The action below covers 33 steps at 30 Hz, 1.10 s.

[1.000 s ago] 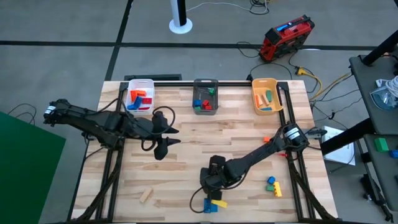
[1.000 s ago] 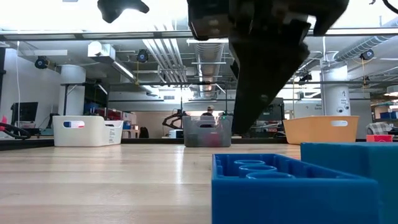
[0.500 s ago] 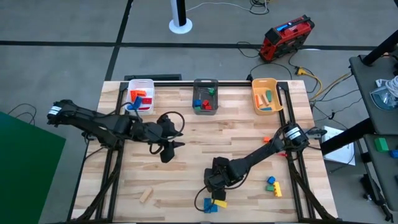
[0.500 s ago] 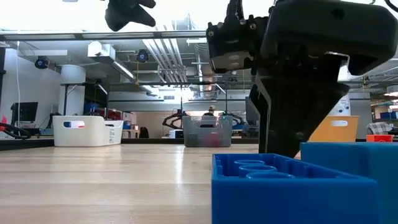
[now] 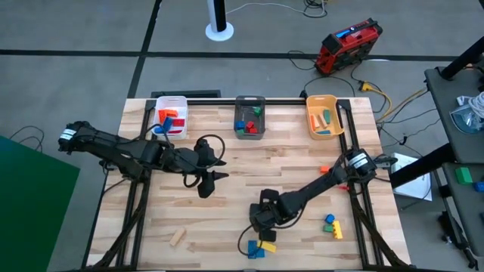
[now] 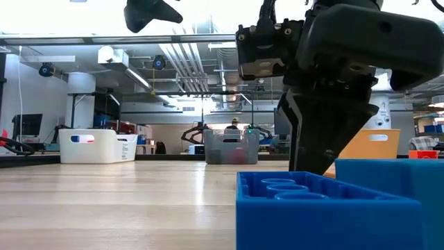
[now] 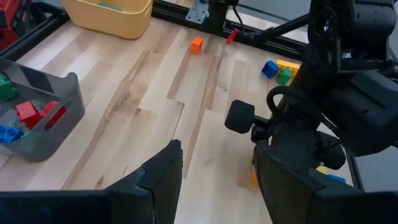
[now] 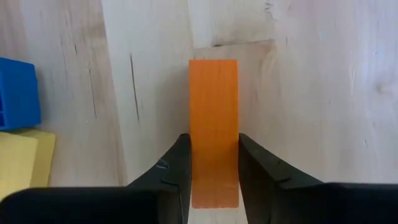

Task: Sort blocks by size
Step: Put the orange block into the yellow bin

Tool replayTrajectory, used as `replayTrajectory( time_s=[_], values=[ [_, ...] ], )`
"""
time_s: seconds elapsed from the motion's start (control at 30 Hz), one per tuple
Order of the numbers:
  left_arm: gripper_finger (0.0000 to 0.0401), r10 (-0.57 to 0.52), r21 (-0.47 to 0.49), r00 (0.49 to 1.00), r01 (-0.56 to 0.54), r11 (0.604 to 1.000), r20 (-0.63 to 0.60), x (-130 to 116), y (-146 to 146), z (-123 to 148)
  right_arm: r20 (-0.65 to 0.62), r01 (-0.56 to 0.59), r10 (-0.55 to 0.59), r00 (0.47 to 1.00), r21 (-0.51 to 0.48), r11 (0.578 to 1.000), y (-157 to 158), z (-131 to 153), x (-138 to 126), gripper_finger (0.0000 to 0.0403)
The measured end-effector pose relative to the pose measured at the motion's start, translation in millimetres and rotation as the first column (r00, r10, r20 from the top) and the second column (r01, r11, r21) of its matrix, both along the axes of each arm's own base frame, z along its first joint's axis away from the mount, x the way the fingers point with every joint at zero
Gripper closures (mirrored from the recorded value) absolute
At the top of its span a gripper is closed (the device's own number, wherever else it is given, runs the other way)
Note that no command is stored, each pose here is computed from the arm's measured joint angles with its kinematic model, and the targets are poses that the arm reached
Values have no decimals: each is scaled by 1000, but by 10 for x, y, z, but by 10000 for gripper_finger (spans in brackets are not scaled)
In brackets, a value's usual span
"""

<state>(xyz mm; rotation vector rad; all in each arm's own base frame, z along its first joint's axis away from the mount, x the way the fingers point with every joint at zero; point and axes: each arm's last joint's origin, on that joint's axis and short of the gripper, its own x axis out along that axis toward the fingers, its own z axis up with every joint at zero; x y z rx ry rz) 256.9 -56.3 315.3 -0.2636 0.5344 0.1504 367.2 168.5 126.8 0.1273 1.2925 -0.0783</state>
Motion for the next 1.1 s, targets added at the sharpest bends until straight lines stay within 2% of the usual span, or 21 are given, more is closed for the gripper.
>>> replayTrajectory(
  time_s=[0.2,0.3,0.43,0.63,0.8,0.9,1.0,1.1],
  values=[
    [226,-1,-1,1000,1,1000,15,5,2,54,19,65,-65,998,27,998,-202,264,-6,315],
    [226,-14,17,999,13,1000,43,12,2,151,38,148,-153,988,116,982,-440,565,13,315],
    [229,-15,76,996,8,997,88,18,10,333,29,270,-280,960,183,945,-846,847,-13,315],
    [236,34,181,991,-58,982,132,-24,51,660,113,456,-495,862,254,853,-1590,1382,-177,315],
    [240,94,251,984,-130,959,150,-83,91,865,161,621,-651,742,201,758,-2212,1708,-503,315],
    [240,128,276,980,-166,947,151,-114,113,936,144,737,-748,648,129,663,-2560,1823,-773,315],
    [240,147,284,977,-185,941,152,-128,125,964,117,833,-831,544,39,551,-2860,1844,-1027,315],
    [240,164,292,974,-204,935,154,-132,131,968,80,895,-892,445,-1,447,-3130,1811,-1250,315]
  ],
)
